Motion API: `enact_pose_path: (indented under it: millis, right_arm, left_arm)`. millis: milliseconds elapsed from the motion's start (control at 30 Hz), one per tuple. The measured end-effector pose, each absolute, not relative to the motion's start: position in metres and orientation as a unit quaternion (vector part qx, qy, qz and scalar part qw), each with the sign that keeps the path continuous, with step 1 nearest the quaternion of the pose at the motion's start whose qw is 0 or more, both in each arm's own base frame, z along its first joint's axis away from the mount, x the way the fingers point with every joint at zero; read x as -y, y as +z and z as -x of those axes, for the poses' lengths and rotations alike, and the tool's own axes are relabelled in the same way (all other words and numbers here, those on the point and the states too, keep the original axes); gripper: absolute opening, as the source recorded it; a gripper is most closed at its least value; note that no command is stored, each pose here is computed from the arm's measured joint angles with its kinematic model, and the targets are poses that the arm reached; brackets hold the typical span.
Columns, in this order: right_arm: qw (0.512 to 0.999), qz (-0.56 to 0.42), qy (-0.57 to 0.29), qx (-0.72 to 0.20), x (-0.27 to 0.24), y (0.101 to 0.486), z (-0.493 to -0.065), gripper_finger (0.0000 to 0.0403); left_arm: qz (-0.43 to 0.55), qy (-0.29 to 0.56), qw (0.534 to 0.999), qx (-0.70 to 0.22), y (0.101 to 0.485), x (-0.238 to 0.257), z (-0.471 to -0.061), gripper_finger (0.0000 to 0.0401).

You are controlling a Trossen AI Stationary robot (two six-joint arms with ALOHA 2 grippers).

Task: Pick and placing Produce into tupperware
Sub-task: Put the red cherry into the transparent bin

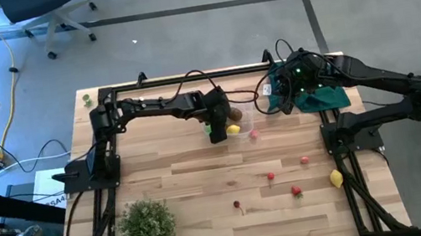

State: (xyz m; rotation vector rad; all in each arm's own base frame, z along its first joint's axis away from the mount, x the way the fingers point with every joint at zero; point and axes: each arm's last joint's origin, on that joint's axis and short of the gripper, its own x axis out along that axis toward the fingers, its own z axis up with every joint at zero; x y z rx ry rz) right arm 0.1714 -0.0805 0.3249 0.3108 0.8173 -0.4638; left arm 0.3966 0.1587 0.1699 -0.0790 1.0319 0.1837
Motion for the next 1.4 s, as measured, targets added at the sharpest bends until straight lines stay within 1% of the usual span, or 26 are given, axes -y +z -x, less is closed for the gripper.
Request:
enact_pose_path:
  millis: [167, 300, 433, 600, 900, 1000, 1100, 1267, 1400]
  right_arm:
    - [0.880, -0.149, -0.223, -0.392, 0.081, 0.325, -0.171, 0.0000]
    - [0.880, -0.149, -0.223, -0.392, 0.081, 0.325, -0.171, 0.0000]
    - [0.880, -0.149, -0.223, -0.392, 0.081, 0.325, -0.171, 0.0000]
    - [0.880, -0.149, -0.223, -0.392, 0.081, 0.325, -0.171, 0.0000]
    - [0.880, -0.149, -0.223, -0.392, 0.081, 0.325, -0.171, 0.0000]
    - [0.880, -0.149, -0.223, -0.392, 0.081, 0.325, -0.171, 0.0000]
    - [0.880, -0.149, -0.223, -0.392, 0.081, 0.325, -0.171, 0.0000]
    - [0.880, -0.149, -0.223, -0.392, 0.081, 0.325, -0.171, 0.0000]
    - [0.880, -0.149, -0.223, -0.392, 0.081, 0.325, -0.171, 0.0000]
  left_arm:
    - [0.027, 0.081, 0.863, -0.498, 0.169, -0.158, -0.396, 0.0145]
    - [0.022, 0.079, 0.862, -0.500, 0.169, -0.158, -0.396, 0.0162]
    - [0.021, 0.080, 0.865, -0.495, 0.173, -0.158, -0.395, 0.0158]
    - [0.014, 0.088, 0.873, -0.480, 0.189, -0.157, -0.392, 0.0147]
    - [-0.002, 0.097, 0.896, -0.433, 0.235, -0.147, -0.382, 0.0129]
    - [-0.009, 0.081, 0.897, -0.435, 0.247, -0.133, -0.378, 0.0127]
    - [-0.024, 0.047, 0.893, -0.446, 0.256, -0.111, -0.376, 0.0127]
    - [-0.048, -0.016, 0.881, -0.470, 0.255, -0.063, -0.379, 0.0126]
    - [-0.068, -0.053, 0.882, -0.463, 0.255, -0.019, -0.386, 0.0126]
